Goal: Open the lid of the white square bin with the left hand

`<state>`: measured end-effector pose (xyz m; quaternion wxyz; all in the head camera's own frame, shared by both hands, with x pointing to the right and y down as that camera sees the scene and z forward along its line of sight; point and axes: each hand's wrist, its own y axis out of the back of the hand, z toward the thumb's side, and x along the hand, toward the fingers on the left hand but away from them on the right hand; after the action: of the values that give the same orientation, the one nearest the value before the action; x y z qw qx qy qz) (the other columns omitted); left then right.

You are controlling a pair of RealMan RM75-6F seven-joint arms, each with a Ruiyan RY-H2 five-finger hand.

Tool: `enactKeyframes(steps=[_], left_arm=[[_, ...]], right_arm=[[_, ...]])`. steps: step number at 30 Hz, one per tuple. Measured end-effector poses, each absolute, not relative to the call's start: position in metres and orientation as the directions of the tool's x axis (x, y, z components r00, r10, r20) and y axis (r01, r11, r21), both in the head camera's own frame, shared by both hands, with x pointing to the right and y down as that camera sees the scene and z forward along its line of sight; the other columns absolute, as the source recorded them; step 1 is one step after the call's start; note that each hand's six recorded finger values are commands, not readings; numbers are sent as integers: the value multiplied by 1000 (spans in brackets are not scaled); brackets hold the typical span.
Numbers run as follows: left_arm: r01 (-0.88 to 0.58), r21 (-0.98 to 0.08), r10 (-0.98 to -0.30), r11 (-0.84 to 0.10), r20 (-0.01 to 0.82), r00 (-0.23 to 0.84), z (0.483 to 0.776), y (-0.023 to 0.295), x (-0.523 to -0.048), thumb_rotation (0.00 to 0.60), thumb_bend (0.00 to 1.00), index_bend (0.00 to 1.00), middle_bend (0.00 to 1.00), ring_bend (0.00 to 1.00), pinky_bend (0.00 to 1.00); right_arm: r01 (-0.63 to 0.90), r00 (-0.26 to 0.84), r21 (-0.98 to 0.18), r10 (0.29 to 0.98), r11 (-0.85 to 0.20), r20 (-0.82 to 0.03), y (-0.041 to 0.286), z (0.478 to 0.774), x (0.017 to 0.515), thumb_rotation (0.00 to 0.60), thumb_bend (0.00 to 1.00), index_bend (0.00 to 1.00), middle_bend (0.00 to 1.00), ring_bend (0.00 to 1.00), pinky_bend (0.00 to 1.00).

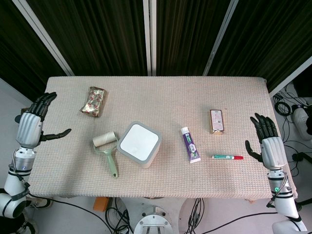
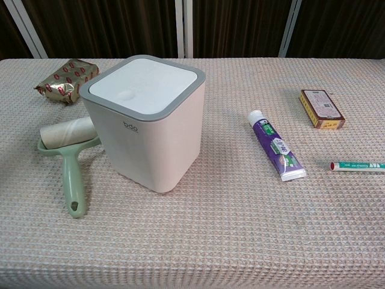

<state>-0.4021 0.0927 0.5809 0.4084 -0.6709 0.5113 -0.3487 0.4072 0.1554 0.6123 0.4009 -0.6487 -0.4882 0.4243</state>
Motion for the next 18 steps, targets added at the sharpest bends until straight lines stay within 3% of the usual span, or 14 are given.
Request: enactKeyframes(steps=[5, 18], left_arm=[[-384, -910, -968, -154, 61, 243, 582, 95, -402, 464, 103, 83, 94, 74, 209], [-335, -901, -926, -277, 158, 342, 582, 121, -377, 334, 105, 95, 132, 74, 209]], right_arm=[[290, 154, -937, 975, -197, -158, 156, 610, 411, 600, 353, 0, 0, 0, 0], [287, 137, -936, 976, -203, -169, 170, 607, 422, 600, 355, 0, 0, 0, 0]])
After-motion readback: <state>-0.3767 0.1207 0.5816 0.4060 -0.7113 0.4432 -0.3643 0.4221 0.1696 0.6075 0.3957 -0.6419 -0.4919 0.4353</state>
